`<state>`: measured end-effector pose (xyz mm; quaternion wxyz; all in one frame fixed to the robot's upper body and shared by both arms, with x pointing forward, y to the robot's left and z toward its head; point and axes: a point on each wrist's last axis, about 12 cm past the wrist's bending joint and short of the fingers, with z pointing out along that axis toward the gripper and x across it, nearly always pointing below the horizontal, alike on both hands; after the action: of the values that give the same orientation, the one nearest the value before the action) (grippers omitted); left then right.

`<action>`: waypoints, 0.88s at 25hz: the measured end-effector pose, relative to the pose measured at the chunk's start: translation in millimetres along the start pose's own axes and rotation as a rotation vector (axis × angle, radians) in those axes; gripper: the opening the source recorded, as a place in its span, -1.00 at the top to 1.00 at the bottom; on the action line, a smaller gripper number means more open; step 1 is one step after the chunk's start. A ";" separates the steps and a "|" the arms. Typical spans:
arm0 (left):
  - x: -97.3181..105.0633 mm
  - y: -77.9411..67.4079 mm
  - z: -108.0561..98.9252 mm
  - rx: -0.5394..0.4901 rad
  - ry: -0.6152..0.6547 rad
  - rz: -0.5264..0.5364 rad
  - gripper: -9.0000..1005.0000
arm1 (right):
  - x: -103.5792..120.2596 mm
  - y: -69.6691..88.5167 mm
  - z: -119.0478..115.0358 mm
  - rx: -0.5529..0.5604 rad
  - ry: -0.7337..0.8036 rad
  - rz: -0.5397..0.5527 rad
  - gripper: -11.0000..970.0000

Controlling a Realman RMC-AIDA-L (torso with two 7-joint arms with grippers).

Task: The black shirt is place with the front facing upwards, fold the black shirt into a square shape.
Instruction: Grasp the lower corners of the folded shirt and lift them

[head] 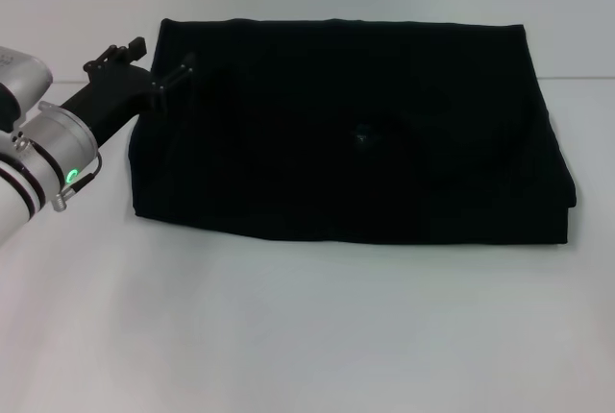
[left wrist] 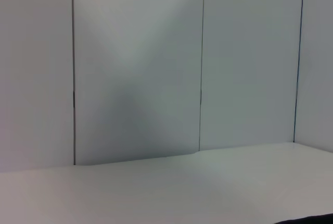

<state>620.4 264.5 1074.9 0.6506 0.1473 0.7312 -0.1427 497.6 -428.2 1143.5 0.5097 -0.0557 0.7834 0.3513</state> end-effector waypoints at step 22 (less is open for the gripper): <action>4.6 1.8 -4.3 -0.021 0.000 0.009 -0.53 | 73.4 -11.9 75.0 0.073 0.247 -0.177 -0.77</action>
<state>616.8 268.0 1070.8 0.6527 0.1439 0.7321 -0.1319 525.0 -371.7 1058.6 0.4401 -0.1488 0.8444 0.2668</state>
